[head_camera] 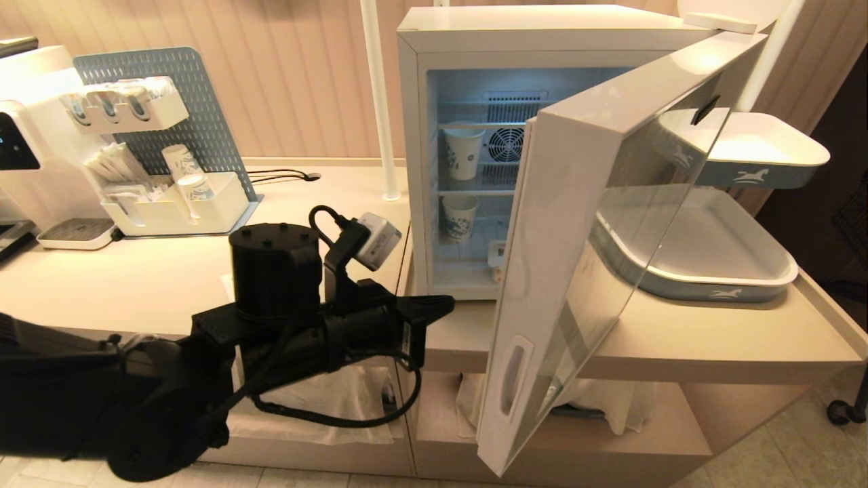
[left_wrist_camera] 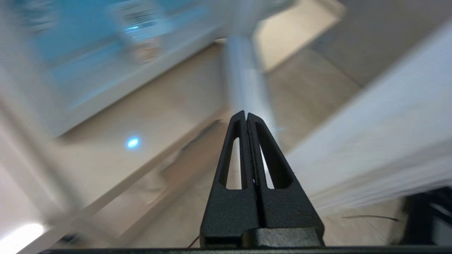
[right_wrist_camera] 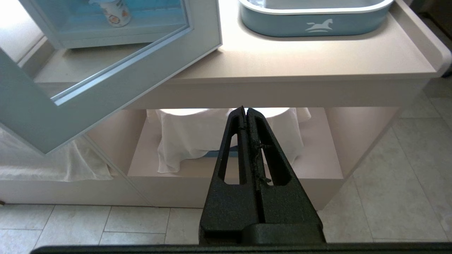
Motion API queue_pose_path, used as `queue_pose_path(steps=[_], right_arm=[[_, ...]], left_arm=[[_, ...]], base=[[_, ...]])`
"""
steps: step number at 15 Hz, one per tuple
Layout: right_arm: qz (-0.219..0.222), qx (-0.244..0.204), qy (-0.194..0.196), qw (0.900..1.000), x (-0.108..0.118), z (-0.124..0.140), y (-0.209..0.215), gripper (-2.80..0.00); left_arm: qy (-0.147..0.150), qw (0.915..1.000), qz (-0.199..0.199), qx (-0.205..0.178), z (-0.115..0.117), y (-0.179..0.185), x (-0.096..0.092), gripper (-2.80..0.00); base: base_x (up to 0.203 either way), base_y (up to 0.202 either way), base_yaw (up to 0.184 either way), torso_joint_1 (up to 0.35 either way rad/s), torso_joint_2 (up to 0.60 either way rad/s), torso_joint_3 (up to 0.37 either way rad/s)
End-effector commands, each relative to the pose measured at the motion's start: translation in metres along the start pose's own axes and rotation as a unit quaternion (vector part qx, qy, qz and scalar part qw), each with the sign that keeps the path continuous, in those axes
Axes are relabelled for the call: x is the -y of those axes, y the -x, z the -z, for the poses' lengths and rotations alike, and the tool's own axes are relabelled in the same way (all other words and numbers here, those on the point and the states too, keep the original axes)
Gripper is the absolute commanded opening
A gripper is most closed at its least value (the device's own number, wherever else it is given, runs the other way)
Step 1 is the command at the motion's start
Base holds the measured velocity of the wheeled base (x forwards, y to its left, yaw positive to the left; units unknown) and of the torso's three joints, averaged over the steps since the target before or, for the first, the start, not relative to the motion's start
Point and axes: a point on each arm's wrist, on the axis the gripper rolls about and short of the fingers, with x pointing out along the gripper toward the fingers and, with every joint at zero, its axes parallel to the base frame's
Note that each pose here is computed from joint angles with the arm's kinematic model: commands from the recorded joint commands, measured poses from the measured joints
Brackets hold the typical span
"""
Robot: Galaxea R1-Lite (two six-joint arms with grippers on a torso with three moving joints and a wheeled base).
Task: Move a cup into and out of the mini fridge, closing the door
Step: Open the freezer door
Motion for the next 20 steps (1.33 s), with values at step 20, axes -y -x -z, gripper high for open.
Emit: queue_pose_path(steps=[20], right_arm=[[0.0,-0.001,-0.001,1.0,0.0,0.0,0.0,-2.8]], left_arm=[[-0.059,0.9916,0.112,-0.025,-0.003,-0.02,0.13,-2.8]], base=[[0.0,0.0,0.0,0.0,0.0,0.0]])
